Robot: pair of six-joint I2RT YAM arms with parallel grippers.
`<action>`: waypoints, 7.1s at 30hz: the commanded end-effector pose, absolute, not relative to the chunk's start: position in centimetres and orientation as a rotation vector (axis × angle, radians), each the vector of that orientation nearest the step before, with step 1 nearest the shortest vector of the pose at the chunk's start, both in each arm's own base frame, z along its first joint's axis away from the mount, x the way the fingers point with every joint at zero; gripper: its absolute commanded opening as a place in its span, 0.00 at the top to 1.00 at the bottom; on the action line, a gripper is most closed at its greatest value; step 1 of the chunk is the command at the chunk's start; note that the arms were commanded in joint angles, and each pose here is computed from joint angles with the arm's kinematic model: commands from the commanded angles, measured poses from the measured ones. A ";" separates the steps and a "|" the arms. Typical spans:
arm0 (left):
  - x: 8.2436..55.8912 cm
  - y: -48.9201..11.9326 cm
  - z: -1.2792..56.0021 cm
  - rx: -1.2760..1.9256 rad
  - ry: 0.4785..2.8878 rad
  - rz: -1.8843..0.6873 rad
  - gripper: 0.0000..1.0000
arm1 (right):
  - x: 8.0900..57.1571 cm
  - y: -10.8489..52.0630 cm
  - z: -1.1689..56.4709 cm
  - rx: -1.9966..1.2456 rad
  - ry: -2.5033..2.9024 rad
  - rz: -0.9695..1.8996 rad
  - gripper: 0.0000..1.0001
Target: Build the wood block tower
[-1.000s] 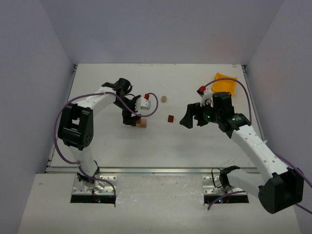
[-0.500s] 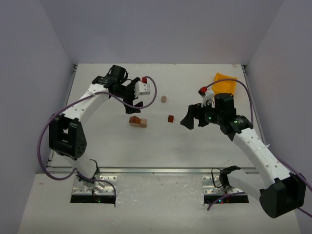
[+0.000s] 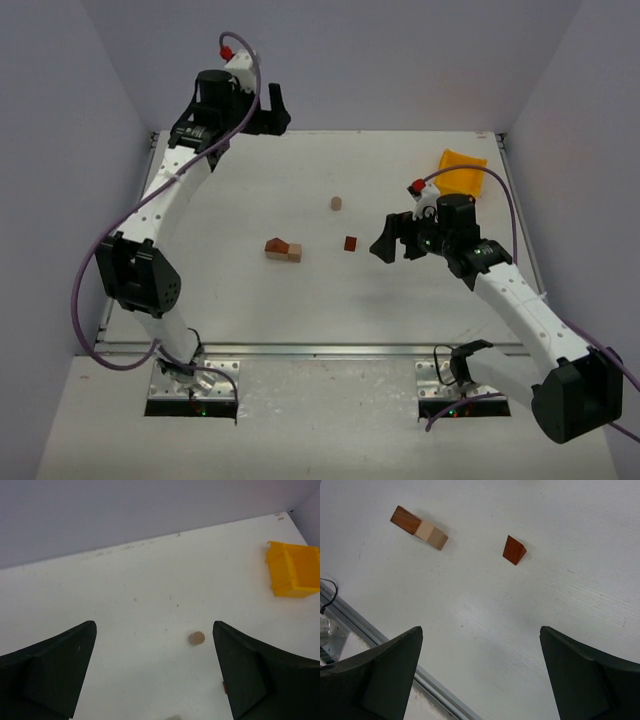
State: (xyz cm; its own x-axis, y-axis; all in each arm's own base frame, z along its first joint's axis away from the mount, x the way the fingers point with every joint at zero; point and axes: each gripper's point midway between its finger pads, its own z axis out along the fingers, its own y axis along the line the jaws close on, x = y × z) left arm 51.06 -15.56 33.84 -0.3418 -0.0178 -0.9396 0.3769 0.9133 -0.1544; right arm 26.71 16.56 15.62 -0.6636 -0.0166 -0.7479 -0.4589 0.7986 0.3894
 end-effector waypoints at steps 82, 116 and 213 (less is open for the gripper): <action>35.5 -11.8 5.5 -0.391 2.520 -0.223 1.00 | 26.7 15.2 15.5 -0.337 2.145 0.634 0.01; 37.9 -5.5 16.0 -0.581 2.219 -0.048 0.00 | 29.6 17.2 15.6 -0.410 2.148 0.690 0.01; 36.3 -2.5 19.4 -0.668 2.003 0.014 0.00 | 40.9 32.8 13.5 -1.060 2.016 0.431 0.64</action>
